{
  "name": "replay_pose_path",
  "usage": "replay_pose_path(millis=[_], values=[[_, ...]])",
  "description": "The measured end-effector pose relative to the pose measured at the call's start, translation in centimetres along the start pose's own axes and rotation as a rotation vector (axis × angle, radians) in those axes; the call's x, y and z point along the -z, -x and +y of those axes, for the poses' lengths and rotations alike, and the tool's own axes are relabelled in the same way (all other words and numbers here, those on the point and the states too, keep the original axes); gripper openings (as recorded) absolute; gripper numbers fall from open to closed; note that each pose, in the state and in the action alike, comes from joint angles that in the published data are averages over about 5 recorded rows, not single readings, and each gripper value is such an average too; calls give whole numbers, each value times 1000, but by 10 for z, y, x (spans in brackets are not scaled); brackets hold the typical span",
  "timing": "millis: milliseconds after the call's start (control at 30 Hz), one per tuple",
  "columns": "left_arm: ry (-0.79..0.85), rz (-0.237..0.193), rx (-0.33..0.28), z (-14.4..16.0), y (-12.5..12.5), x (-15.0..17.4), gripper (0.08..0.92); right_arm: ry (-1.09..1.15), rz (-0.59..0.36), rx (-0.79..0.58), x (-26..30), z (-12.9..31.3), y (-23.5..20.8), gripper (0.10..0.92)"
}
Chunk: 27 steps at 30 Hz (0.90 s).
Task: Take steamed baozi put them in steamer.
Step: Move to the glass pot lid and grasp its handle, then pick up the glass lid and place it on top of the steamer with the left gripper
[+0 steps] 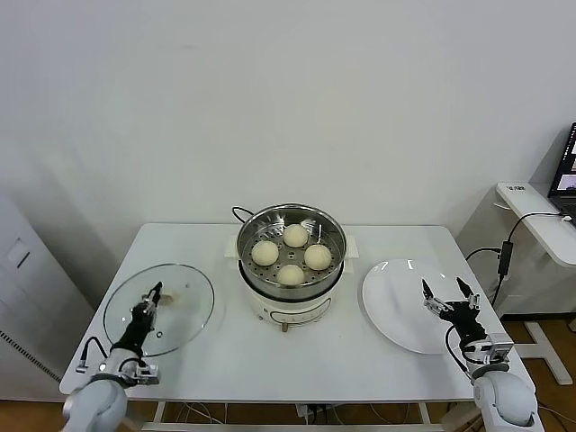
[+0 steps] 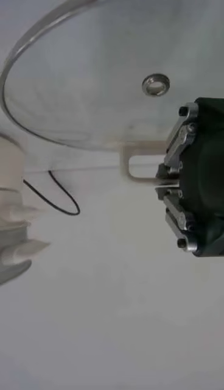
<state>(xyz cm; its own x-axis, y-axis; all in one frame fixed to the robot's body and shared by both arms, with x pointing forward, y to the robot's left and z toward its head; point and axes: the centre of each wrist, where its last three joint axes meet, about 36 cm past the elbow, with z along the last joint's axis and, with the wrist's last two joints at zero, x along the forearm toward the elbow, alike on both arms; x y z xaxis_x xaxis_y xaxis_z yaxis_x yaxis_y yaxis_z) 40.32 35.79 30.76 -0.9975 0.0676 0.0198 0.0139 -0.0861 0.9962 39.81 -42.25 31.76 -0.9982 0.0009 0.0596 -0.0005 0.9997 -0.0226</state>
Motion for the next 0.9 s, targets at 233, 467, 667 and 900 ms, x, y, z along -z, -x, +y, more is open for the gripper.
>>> replay_pose_path(millis=[233, 467, 667, 900], values=[[-24, 19, 52, 51, 14, -7, 108, 2, -9, 4, 1, 0, -1, 823], [-31, 22, 91, 108, 29, 1, 108, -1, -19, 9, 7, -3, 1, 823], [-43, 16, 122, 147, 44, 30, 108, -12, -16, 12, 10, -7, 1, 823], [-56, 13, 118, 176, 59, 82, 108, -26, -15, 12, 11, -13, -3, 823]])
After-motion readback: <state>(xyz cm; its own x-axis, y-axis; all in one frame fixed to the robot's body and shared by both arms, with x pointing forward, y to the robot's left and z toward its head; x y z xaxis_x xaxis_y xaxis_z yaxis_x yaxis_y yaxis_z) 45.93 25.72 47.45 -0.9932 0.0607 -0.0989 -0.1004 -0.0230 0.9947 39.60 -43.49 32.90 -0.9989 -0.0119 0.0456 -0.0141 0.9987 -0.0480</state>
